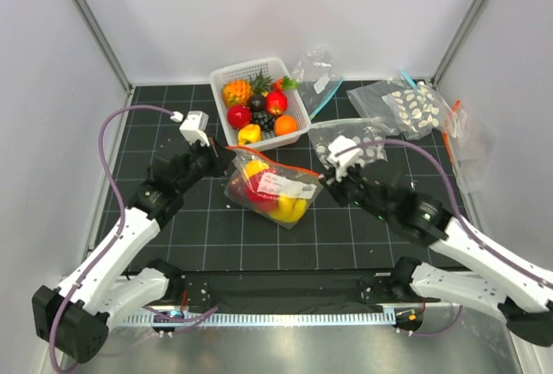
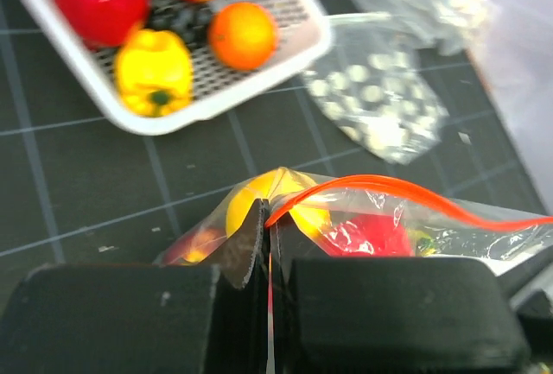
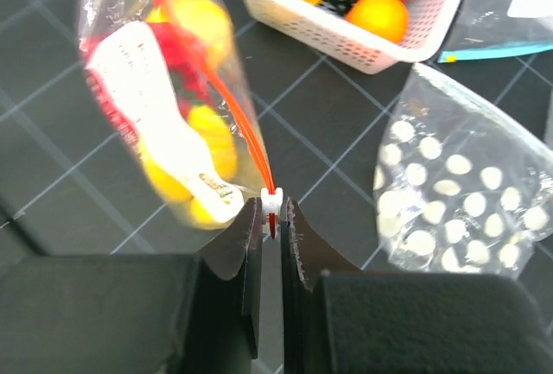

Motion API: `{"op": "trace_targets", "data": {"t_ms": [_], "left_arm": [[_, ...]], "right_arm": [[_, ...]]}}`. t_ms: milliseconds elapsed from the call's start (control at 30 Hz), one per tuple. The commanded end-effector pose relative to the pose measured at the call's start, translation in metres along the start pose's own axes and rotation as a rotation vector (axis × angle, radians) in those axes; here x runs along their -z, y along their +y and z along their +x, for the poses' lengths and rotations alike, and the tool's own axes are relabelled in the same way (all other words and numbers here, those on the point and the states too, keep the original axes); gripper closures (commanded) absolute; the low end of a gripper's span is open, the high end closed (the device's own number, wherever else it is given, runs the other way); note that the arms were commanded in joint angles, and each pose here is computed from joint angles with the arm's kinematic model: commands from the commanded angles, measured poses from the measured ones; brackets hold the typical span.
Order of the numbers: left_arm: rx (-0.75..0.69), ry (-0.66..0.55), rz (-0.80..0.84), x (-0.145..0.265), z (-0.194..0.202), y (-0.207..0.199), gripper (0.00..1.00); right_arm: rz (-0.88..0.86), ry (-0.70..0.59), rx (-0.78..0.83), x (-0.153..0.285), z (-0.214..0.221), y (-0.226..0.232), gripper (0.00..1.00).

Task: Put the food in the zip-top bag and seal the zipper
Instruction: Place the zipper food storage bag at the center of the board, then reset both arms

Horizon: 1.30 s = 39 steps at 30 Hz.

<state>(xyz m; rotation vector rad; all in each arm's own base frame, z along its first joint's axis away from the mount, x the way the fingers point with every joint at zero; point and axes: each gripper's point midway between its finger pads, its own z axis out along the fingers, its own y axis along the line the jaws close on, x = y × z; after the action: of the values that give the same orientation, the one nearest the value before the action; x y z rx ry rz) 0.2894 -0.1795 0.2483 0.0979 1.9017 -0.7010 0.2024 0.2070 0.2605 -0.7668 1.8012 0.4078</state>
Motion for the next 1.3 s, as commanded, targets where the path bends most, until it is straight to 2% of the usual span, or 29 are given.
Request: {"op": "trace_targets", "data": {"t_ms": [0,67,167,267,300,367,400,433,467,500,533,567,600,633,733,800,967,1000,1033,1100,1167,1200,1267], "left_arm": [[-0.032,-0.087,-0.110,-0.007,-0.029,0.024,1.00],[-0.001,-0.095,-0.178,-0.012,-0.032,0.044,1.00],[0.057,-0.122,-0.211,-0.019,-0.039,0.061,1.00],[0.080,-0.156,-0.228,-0.028,-0.051,0.071,1.00],[0.078,-0.164,-0.226,-0.031,-0.057,0.070,1.00],[0.079,-0.144,-0.243,-0.041,-0.057,0.077,1.00],[0.073,-0.142,-0.214,-0.045,-0.064,0.071,1.00],[0.074,-0.133,-0.216,-0.047,-0.064,0.073,0.99],[0.073,-0.117,-0.215,-0.055,-0.065,0.075,0.80],[0.075,-0.082,-0.190,-0.057,-0.060,0.072,0.67],[0.075,-0.065,-0.187,-0.058,-0.058,0.071,0.52],[0.076,-0.060,-0.186,-0.056,-0.057,0.071,0.40],[0.074,-0.071,-0.181,-0.050,-0.059,0.068,0.24],[0.073,-0.081,-0.173,-0.045,-0.060,0.065,0.16],[0.064,-0.116,-0.161,-0.019,-0.068,0.054,0.03],[0.066,-0.103,-0.160,-0.004,-0.066,0.049,0.00],[0.060,-0.117,-0.102,0.042,-0.062,0.026,0.00],[0.058,-0.084,-0.079,0.048,-0.052,0.022,0.00],[0.045,-0.092,-0.062,0.059,-0.051,0.016,0.00],[0.012,-0.043,-0.057,0.072,-0.038,0.014,0.00],[-0.023,-0.042,-0.046,0.087,-0.033,0.011,0.00],[-0.036,-0.013,-0.057,0.091,-0.022,0.015,0.00],[-0.059,-0.018,-0.056,0.102,-0.009,0.018,0.00]], "right_arm": [[0.137,-0.075,0.034,-0.032,-0.049,-0.027,0.99],[0.159,-0.069,0.034,-0.048,-0.057,-0.038,0.99],[0.155,-0.069,-0.058,-0.083,-0.067,-0.068,0.99],[0.177,-0.116,-0.099,-0.109,-0.085,-0.098,0.99],[0.188,-0.161,-0.099,-0.111,-0.104,-0.104,0.99],[0.213,-0.137,-0.108,-0.130,-0.104,-0.113,0.99],[0.221,-0.145,-0.114,-0.132,-0.118,-0.117,0.86],[0.232,-0.109,-0.122,-0.145,-0.112,-0.120,0.62],[0.251,-0.100,-0.142,-0.145,-0.121,-0.124,0.40],[0.262,-0.086,-0.157,-0.145,-0.121,-0.126,0.28],[0.273,-0.078,-0.167,-0.146,-0.120,-0.128,0.10],[0.305,-0.090,-0.192,-0.141,-0.123,-0.132,0.08],[0.323,-0.097,-0.203,-0.138,-0.120,-0.134,0.05],[0.338,-0.123,-0.235,-0.130,-0.123,-0.135,0.00],[0.436,-0.220,-0.341,-0.094,-0.127,-0.145,0.00],[0.511,-0.236,-0.396,-0.066,-0.120,-0.152,0.00],[0.694,-0.233,-0.555,-0.006,-0.079,-0.163,0.00],[0.715,-0.179,-0.563,-0.003,-0.052,-0.160,0.00],[0.726,-0.224,-0.576,0.019,-0.053,-0.160,0.00],[0.738,-0.189,-0.607,0.030,-0.023,-0.153,0.00],[0.719,-0.225,-0.634,0.055,-0.018,-0.147,0.00],[0.724,-0.188,-0.643,0.060,-0.002,-0.143,0.00],[0.709,-0.196,-0.683,0.080,0.009,-0.135,0.00]]}}
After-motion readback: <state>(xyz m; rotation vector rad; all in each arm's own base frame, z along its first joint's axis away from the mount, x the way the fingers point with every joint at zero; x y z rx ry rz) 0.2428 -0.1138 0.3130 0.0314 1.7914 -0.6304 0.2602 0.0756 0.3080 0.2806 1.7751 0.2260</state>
